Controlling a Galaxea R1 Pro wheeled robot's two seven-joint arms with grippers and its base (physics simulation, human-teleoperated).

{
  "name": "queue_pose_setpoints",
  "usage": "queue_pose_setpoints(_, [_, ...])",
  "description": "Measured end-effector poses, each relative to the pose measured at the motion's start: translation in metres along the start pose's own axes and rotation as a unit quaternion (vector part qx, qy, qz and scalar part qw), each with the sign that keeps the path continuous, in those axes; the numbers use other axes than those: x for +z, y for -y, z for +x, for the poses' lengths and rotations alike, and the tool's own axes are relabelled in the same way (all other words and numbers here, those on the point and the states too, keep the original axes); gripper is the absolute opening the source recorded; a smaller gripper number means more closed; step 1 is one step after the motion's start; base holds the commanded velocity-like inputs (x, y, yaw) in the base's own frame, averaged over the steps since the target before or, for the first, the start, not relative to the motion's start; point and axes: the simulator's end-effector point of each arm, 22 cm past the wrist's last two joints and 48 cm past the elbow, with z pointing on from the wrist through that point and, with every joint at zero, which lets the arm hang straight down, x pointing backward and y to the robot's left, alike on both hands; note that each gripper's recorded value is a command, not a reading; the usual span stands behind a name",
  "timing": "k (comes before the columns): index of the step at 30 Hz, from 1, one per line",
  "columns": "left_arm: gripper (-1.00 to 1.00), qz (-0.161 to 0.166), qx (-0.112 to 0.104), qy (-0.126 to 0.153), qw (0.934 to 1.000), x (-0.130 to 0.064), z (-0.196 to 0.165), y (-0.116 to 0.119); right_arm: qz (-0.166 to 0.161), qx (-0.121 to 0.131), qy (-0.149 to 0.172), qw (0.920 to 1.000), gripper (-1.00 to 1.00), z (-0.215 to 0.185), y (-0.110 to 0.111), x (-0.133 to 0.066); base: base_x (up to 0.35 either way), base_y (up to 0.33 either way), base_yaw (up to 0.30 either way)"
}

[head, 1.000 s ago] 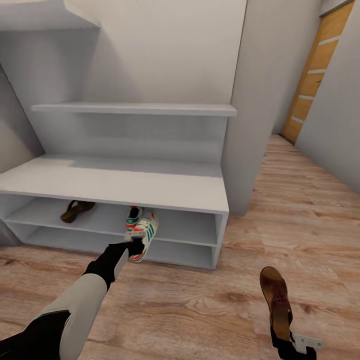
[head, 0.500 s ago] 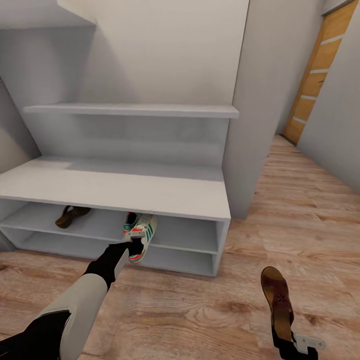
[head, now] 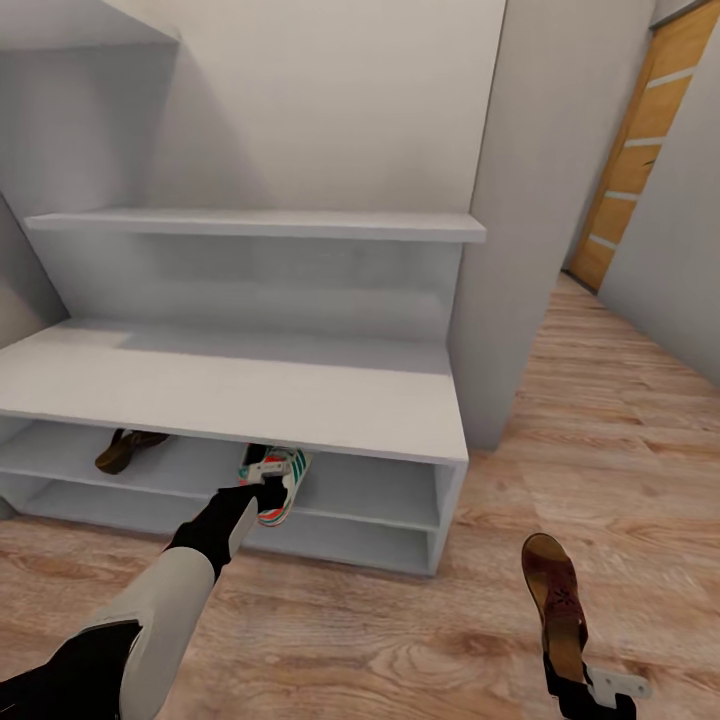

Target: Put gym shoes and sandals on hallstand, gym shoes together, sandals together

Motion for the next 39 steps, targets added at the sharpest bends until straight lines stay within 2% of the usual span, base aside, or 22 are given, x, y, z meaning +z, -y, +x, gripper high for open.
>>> queue_pose_setpoints(24, [-1.00, 0.000, -0.002, 0.001, 1.0000, 0.0001, -0.0001, 0.0005, 0.000, 0.000, 0.000, 1.0000, -1.00, 0.0004, -0.0004, -0.0001, 0.074, -0.004, 0.000])
queue_pose_setpoints(39, [-1.00, 0.002, 0.002, 0.000, 1.0000, 0.0000, 0.0003, 0.0000, 0.000, 0.000, 0.000, 1.0000, -1.00, 0.0001, -0.0006, 0.0001, 0.007, -0.002, 0.000])
